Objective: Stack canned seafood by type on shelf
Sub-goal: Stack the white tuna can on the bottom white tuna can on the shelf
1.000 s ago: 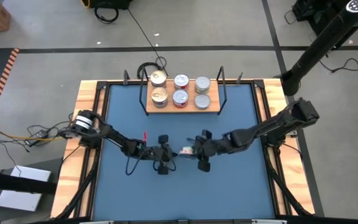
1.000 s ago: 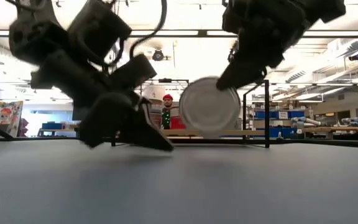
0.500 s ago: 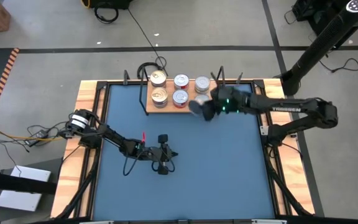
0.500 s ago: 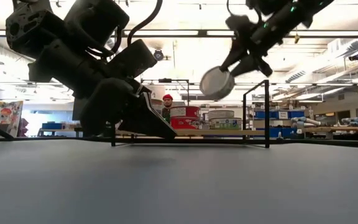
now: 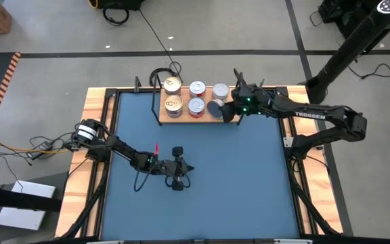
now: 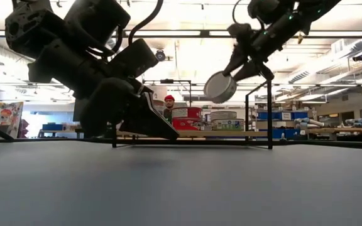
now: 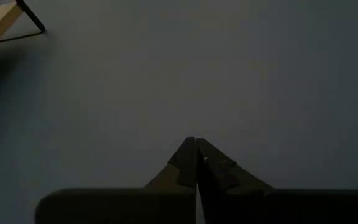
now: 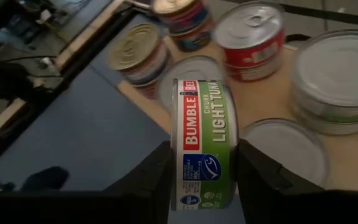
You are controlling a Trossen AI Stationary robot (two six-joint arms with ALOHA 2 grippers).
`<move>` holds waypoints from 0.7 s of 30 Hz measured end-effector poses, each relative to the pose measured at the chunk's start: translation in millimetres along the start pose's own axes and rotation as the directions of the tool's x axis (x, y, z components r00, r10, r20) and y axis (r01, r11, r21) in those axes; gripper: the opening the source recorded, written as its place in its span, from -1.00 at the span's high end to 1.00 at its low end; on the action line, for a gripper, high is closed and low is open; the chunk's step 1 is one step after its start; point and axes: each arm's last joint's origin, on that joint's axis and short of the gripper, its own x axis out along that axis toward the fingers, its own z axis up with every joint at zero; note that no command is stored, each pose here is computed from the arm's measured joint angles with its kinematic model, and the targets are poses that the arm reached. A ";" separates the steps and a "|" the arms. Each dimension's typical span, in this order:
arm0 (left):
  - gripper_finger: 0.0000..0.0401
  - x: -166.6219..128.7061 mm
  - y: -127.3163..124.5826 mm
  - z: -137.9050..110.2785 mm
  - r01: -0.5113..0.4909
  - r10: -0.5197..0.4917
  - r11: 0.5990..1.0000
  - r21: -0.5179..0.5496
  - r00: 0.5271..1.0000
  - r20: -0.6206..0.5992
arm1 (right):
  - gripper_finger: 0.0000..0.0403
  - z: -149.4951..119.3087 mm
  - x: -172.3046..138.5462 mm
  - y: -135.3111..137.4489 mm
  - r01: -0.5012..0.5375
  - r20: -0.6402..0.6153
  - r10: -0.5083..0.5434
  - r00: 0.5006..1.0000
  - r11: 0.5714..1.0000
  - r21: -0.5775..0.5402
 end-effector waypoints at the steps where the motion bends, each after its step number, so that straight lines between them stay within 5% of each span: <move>1: 0.97 -0.1 -0.3 0.0 0.001 -0.001 1.000 0.000 1.000 0.000 | 0.31 0.1 -2.2 2.8 -0.002 0.003 0.002 1.000 1.000 -0.007; 13: 0.97 -1.1 -2.9 -0.7 0.011 -0.011 1.000 0.008 1.000 -0.006 | 0.30 -3.1 -63.0 28.2 0.004 0.181 -0.006 0.983 1.000 0.007; 21: 0.97 -1.6 -4.3 -0.6 0.014 -0.014 1.000 0.010 1.000 -0.005 | 0.30 -76.2 -62.4 29.8 -0.134 0.370 0.055 0.927 0.972 0.191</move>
